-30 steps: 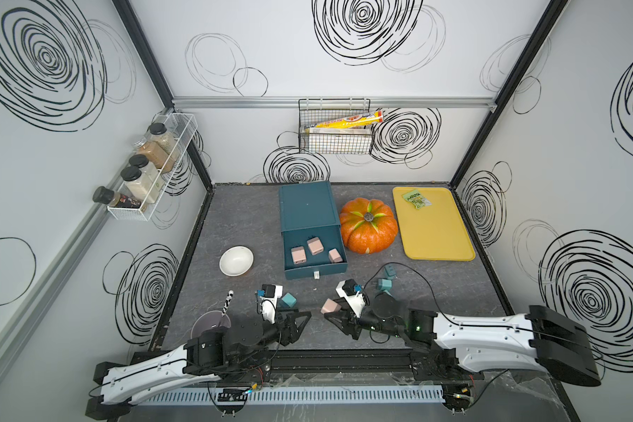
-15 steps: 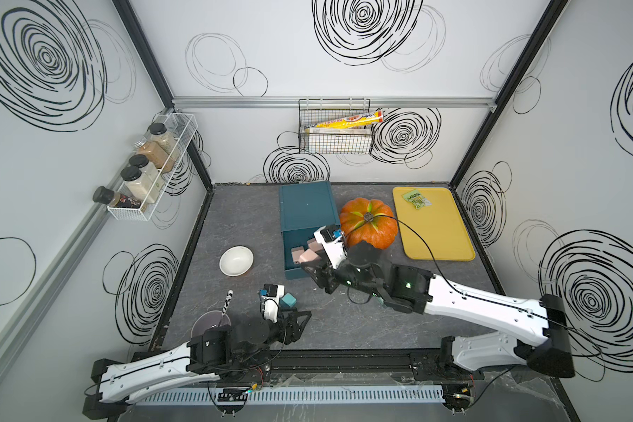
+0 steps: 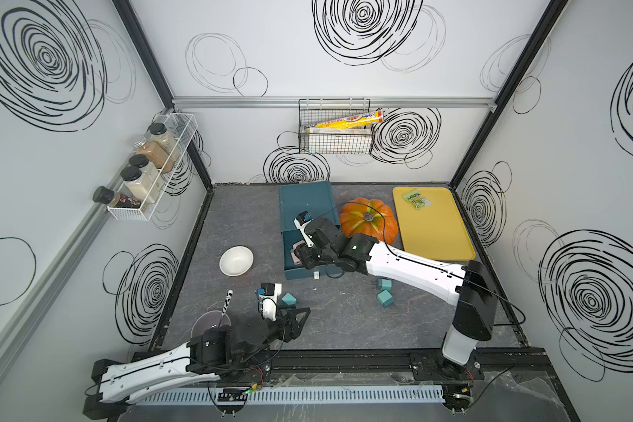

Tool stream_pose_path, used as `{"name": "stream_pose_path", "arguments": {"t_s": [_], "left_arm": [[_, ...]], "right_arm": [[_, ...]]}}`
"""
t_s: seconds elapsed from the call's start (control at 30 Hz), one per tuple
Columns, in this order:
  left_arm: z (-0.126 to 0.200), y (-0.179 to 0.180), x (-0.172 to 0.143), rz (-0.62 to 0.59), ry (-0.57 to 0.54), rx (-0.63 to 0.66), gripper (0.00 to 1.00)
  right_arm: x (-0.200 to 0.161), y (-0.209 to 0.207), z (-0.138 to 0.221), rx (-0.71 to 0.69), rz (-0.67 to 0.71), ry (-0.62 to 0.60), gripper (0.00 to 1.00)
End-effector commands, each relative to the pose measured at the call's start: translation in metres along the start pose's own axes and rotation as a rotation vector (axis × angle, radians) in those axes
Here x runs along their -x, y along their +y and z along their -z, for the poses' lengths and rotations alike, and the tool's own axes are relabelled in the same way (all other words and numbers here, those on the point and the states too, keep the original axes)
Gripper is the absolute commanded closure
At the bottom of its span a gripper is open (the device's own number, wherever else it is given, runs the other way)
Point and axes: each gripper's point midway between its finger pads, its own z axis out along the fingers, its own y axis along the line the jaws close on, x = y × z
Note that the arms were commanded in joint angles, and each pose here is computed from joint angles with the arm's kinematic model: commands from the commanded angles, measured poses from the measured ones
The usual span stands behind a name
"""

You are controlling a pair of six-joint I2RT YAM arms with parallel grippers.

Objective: Place the plugs into the drawer by color
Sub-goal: Place the plug in the drawer, then close the drawer in the storage box.

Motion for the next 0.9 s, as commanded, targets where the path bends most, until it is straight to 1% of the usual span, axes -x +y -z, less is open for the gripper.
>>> {"name": "stream_pose_path", "arguments": {"t_s": [0.0,0.07,0.13,0.23,0.3,0.33,0.37,0.4,0.47,0.5,0.57,0.67,0.73,0.77,0.8,0.87], "left_arm": [[-0.001,-0.002,0.009,0.0,-0.049,-0.002,0.27],[-0.002,-0.001,0.009,-0.004,-0.051,0.005,0.27],[-0.004,-0.002,0.008,-0.008,-0.046,0.007,0.26],[-0.008,-0.002,0.005,-0.016,-0.037,0.01,0.26],[-0.01,-0.002,0.005,-0.021,-0.034,0.017,0.26],[-0.01,-0.003,0.006,-0.021,-0.036,0.015,0.26],[-0.009,-0.003,0.007,-0.02,-0.038,0.014,0.26],[-0.009,-0.004,0.007,-0.019,-0.039,0.015,0.26],[-0.008,-0.004,0.008,-0.016,-0.038,0.017,0.26],[-0.007,-0.004,0.008,-0.016,-0.038,0.017,0.26],[-0.005,-0.005,0.011,-0.007,-0.044,0.007,0.26],[-0.002,-0.008,0.011,-0.003,-0.043,-0.01,0.26],[0.0,-0.014,0.011,0.001,-0.024,-0.033,0.27],[0.001,-0.02,0.009,0.002,-0.006,-0.059,0.28],[0.006,-0.033,0.01,-0.002,0.021,-0.111,0.28],[0.022,-0.062,0.02,-0.018,0.045,-0.215,0.29]], "right_arm": [[-0.007,-0.02,-0.005,-0.126,0.009,0.071,0.85],[-0.005,-0.03,-0.007,-0.195,0.005,0.073,0.85],[-0.003,-0.035,-0.009,-0.231,0.0,0.071,0.83],[-0.004,-0.034,-0.016,-0.222,-0.006,0.063,0.74],[-0.005,-0.029,-0.02,-0.196,-0.002,0.065,0.73],[-0.004,-0.026,-0.022,-0.182,-0.001,0.065,0.68],[-0.002,-0.023,-0.022,-0.167,0.002,0.066,0.59],[-0.002,-0.021,-0.022,-0.159,0.004,0.072,0.52],[0.003,-0.019,-0.019,-0.149,0.004,0.064,0.42],[0.005,-0.018,-0.017,-0.145,0.004,0.057,0.39],[0.009,-0.016,-0.011,-0.134,0.005,0.041,0.34],[0.019,-0.013,0.004,-0.115,0.005,0.007,0.31],[0.028,-0.01,0.017,-0.087,0.0,-0.037,0.29],[0.033,-0.009,0.025,-0.075,-0.004,-0.062,0.27],[0.038,-0.008,0.035,-0.061,-0.007,-0.085,0.25],[0.046,-0.007,0.053,-0.05,-0.006,-0.114,0.23]]}}
